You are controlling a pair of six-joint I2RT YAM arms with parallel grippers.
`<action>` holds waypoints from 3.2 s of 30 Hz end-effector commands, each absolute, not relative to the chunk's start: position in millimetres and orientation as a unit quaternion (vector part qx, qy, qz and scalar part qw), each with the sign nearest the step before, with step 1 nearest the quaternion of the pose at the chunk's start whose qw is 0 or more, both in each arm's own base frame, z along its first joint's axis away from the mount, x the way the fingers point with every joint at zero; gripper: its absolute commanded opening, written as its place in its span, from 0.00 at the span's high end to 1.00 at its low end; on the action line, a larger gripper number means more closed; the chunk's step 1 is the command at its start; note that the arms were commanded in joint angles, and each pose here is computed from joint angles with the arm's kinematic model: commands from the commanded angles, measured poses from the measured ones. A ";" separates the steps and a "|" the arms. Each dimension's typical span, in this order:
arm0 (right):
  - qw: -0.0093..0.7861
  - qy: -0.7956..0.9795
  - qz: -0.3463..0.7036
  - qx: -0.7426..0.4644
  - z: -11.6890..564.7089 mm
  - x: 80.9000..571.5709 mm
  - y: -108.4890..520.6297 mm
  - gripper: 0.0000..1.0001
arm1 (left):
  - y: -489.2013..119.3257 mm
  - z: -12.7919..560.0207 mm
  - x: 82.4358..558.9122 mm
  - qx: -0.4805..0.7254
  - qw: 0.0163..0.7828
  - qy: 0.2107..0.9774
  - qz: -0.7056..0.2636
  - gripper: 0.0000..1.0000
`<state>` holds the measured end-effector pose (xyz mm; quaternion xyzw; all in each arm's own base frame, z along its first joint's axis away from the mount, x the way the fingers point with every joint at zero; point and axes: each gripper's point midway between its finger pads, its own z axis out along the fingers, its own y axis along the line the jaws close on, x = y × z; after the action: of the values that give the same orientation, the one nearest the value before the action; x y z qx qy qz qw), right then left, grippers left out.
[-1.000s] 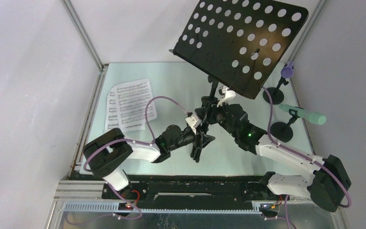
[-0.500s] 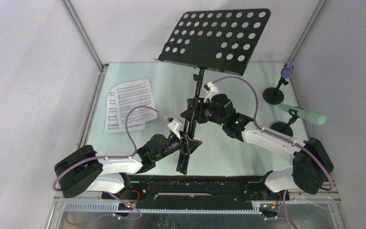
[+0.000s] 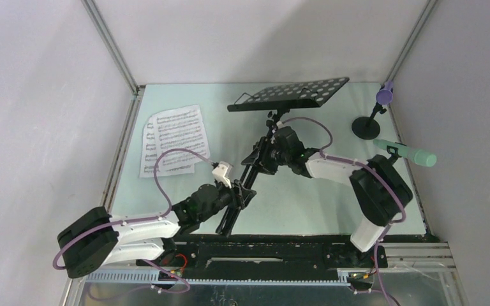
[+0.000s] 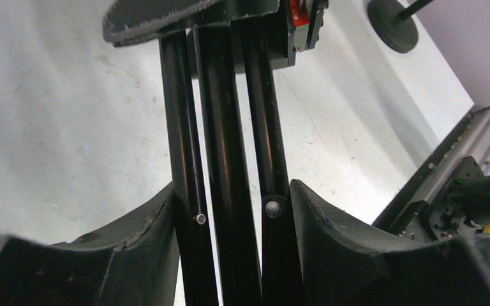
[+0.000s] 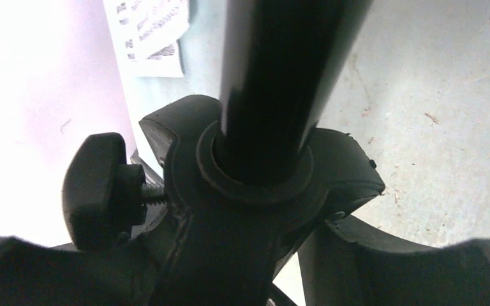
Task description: Pack up the instrument practice props
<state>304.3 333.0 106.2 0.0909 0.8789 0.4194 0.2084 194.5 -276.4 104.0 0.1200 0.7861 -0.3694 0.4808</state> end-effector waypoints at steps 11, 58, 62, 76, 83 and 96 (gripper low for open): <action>0.329 0.845 0.416 0.061 116.2 415.3 300.7 0.85 | -279.4 96.6 199.6 0.131 0.478 0.801 -0.335 1.00; 0.315 0.903 0.282 0.082 93.8 287.0 272.8 0.10 | -233.5 185.1 251.0 0.102 0.554 0.786 -0.256 0.00; 0.300 0.911 0.263 0.103 67.9 292.3 273.7 0.17 | -193.2 189.9 245.2 0.037 0.558 0.802 -0.211 0.00; 0.309 0.891 0.307 0.130 68.6 357.7 292.4 0.54 | -169.3 197.7 232.7 0.019 0.565 0.800 -0.201 0.00; 0.354 0.887 0.282 0.090 98.1 376.9 285.1 0.35 | -159.7 204.4 231.9 -0.004 0.568 0.800 -0.194 0.00; 0.391 0.901 0.190 0.010 167.3 297.9 225.0 0.00 | -144.9 227.2 226.4 -0.008 0.588 0.786 -0.190 0.00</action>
<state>320.1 251.9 138.6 0.0359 0.9039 0.2221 0.3639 224.4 -154.3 203.3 0.0092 0.8010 -0.1921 0.5670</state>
